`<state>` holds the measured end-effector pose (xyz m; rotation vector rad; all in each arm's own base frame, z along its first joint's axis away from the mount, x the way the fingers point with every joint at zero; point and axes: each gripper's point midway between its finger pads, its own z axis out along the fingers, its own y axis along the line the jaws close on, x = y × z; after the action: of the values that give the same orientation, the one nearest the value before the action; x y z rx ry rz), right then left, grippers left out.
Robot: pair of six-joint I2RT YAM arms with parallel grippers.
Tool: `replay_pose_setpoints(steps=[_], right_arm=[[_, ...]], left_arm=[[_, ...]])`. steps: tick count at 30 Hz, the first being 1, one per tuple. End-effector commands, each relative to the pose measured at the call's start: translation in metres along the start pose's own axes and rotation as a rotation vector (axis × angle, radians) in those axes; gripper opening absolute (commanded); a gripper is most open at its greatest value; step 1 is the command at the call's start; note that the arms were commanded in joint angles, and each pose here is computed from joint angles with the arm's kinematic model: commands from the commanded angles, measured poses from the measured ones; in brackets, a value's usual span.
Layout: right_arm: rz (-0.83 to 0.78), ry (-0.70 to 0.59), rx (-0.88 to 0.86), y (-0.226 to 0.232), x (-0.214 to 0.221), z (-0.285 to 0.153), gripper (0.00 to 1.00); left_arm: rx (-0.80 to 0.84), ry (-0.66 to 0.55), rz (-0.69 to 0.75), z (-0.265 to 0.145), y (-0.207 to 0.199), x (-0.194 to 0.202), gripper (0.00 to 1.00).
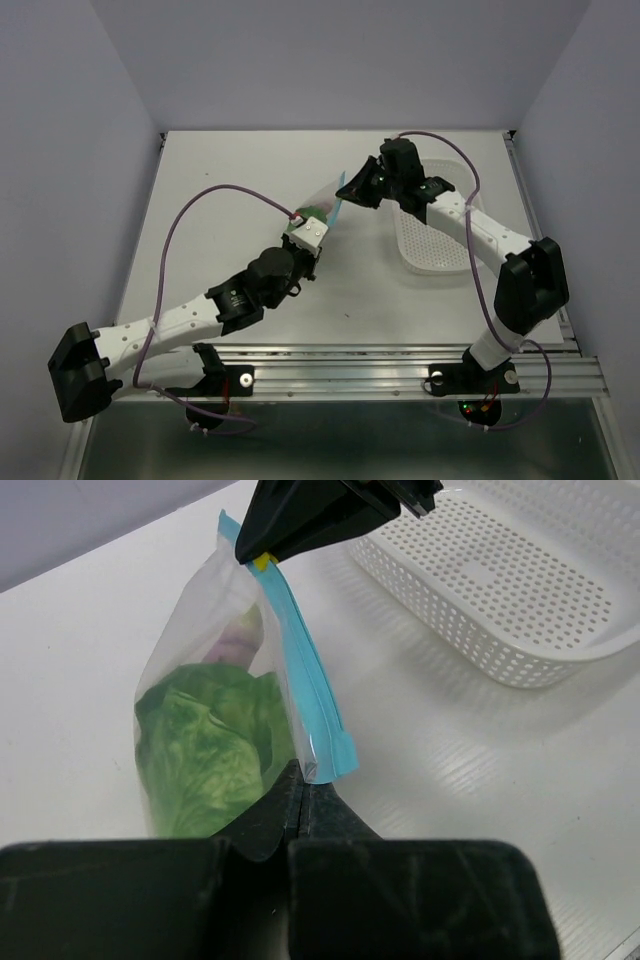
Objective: Open the zip-top bag and remove the fake food
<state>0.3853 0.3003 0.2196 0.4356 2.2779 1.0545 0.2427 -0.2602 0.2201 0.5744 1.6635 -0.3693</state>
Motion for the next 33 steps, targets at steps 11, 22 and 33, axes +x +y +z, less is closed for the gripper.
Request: replay_pose_setpoints(steps=[11, 22, 33], right_arm=[[-0.047, -0.307, 0.075, -0.019, -0.125, 0.026, 0.01], [-0.097, -0.372, 0.134, -0.038, -0.165, 0.053, 0.01], [-0.157, -0.198, -0.011, -0.016, -0.133, 0.047, 0.41]], left_arm=[[0.079, 0.0, -0.112, -0.016, -0.015, 0.007, 0.0], [0.138, -0.006, -0.152, -0.026, -0.023, 0.01, 0.0], [0.063, -0.012, -0.17, -0.015, -0.015, 0.009, 0.0]])
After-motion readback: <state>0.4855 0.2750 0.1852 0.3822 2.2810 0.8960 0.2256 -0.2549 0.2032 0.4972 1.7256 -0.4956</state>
